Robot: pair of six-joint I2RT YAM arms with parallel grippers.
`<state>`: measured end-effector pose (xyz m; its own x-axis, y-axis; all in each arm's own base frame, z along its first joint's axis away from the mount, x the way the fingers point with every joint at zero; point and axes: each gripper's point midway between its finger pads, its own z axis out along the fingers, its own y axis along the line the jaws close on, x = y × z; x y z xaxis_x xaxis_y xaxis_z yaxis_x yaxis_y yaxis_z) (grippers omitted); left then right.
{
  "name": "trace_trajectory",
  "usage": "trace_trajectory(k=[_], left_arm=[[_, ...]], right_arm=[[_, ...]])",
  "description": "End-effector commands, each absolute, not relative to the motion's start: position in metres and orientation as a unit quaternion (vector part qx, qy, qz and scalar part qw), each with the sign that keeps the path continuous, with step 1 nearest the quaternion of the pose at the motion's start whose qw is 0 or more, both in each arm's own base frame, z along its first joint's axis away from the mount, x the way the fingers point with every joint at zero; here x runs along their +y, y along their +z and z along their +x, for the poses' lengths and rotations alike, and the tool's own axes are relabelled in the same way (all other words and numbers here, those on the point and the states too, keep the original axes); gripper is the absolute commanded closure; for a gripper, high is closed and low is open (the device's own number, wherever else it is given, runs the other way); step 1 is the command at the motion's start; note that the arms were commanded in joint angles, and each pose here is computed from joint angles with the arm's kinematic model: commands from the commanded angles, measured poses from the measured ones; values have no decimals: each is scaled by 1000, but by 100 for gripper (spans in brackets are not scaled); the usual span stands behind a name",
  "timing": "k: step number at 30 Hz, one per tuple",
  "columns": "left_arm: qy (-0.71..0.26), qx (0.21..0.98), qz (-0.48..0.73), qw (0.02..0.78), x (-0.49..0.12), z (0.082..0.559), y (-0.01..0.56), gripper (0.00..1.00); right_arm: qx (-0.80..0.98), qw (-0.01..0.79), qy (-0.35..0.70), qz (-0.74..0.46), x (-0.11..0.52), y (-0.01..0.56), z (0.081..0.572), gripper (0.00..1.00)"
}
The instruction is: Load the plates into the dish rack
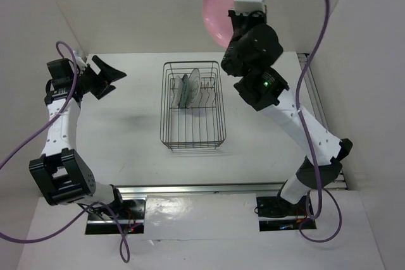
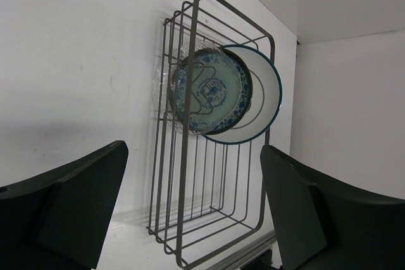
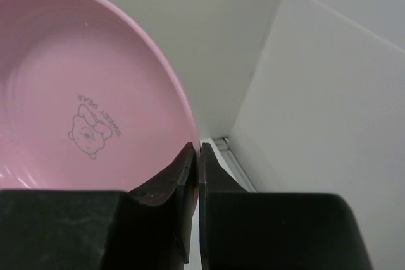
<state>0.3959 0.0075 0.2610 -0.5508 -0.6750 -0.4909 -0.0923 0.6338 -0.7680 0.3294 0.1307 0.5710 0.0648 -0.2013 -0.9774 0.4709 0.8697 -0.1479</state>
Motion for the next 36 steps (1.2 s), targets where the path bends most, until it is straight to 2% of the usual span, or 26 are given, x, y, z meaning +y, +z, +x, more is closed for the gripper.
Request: trace_trajectory(k=[1, 3, 4, 7, 9, 11, 12, 13, 20, 23, 30, 36], left_arm=[[-345, 799, -203, 450, 8, 396, 281, 0], [-350, 796, -192, 455, 2, 394, 289, 0], [-350, 796, -192, 455, 2, 394, 289, 0], [-354, 795, -186, 457, 1, 394, 292, 0], [-354, 793, -184, 461, 1, 395, 293, 0], [-354, 793, -184, 461, 1, 395, 293, 0], [-351, 794, -180, 462, 1, 395, 293, 0], [-351, 794, -180, 462, 1, 395, 293, 0], [-370, 790, -173, 458, -4, 396, 295, 0], [-371, 791, -176, 453, -3, 398, 291, 0], [-367, 793, -181, 451, -2, 398, 289, 0], [-371, 793, -179, 450, -3, 397, 290, 0]], right_arm=[[670, 716, -176, -87, 218, 512, 379, 100], [683, 711, -138, -95, 227, 496, 385, 100], [686, 713, -77, -123, 242, 495, 389, 100], [726, 677, -18, -121, 238, 461, 410, 100], [757, 643, -35, -109, 231, 424, 430, 100], [781, 619, -4, -80, 228, 413, 441, 100], [810, 582, -20, -73, 209, 389, 450, 100], [810, 585, -8, -37, 197, 400, 450, 100], [792, 584, -167, 66, 104, 400, 428, 100], [782, 584, -200, 84, 89, 403, 420, 100], [780, 544, -301, 76, 86, 381, 410, 100], [792, 516, -323, 50, 86, 361, 411, 100]])
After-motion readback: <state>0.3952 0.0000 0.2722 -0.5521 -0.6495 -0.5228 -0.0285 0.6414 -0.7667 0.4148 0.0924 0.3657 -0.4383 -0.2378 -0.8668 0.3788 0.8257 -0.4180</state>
